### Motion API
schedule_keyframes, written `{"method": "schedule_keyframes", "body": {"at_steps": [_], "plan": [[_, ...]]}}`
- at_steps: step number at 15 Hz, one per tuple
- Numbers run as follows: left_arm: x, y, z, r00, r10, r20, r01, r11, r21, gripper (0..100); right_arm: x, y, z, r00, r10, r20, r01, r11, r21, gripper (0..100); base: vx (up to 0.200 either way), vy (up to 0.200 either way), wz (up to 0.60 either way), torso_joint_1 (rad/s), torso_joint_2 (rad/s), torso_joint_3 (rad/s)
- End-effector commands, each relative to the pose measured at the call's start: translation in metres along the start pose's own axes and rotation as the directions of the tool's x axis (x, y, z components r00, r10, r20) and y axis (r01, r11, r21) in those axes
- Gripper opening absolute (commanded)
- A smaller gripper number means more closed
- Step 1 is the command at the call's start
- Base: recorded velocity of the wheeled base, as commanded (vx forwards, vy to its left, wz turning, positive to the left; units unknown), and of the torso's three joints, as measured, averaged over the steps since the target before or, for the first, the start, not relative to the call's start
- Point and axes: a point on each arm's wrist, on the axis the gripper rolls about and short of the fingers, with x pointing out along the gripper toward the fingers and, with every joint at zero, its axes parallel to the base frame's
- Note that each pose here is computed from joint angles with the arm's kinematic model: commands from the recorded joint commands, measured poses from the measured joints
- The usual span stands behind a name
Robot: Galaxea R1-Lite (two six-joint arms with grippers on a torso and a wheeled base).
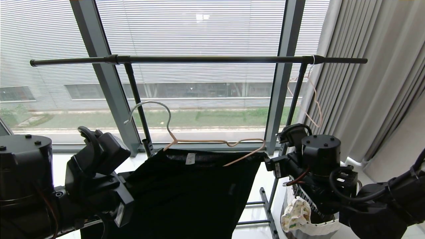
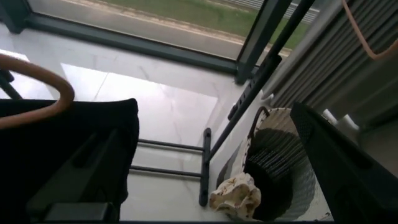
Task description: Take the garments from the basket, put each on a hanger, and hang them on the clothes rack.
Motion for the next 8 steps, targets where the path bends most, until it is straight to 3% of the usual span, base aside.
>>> {"method": "schedule_keyframes", "body": {"at_steps": [1,3,8], "plan": [[0.004,-0.003,-0.009,0.999,-0.018,-0.039,0.018,1.0,0.008,0,-0.009,-0.01,0.017,0.999,-0.009,0.05,0.007,0.999,0.033,100,0.0,0.0,0.0,0.0,0.0,0.0],[0.01,-0.003,-0.014,0.997,-0.025,-0.073,0.028,0.999,0.042,0,-0.019,-0.016,0.029,0.996,-0.01,0.088,0.006,0.999,0.043,100,0.0,0.0,0.0,0.0,0.0,0.0],[0.018,-0.003,-0.017,0.994,-0.013,-0.113,0.018,0.999,0.041,0,-0.044,-0.033,0.057,0.985,0.026,0.172,-0.038,0.997,0.07,100,0.0,0.0,0.0,0.0,0.0,0.0]]}}
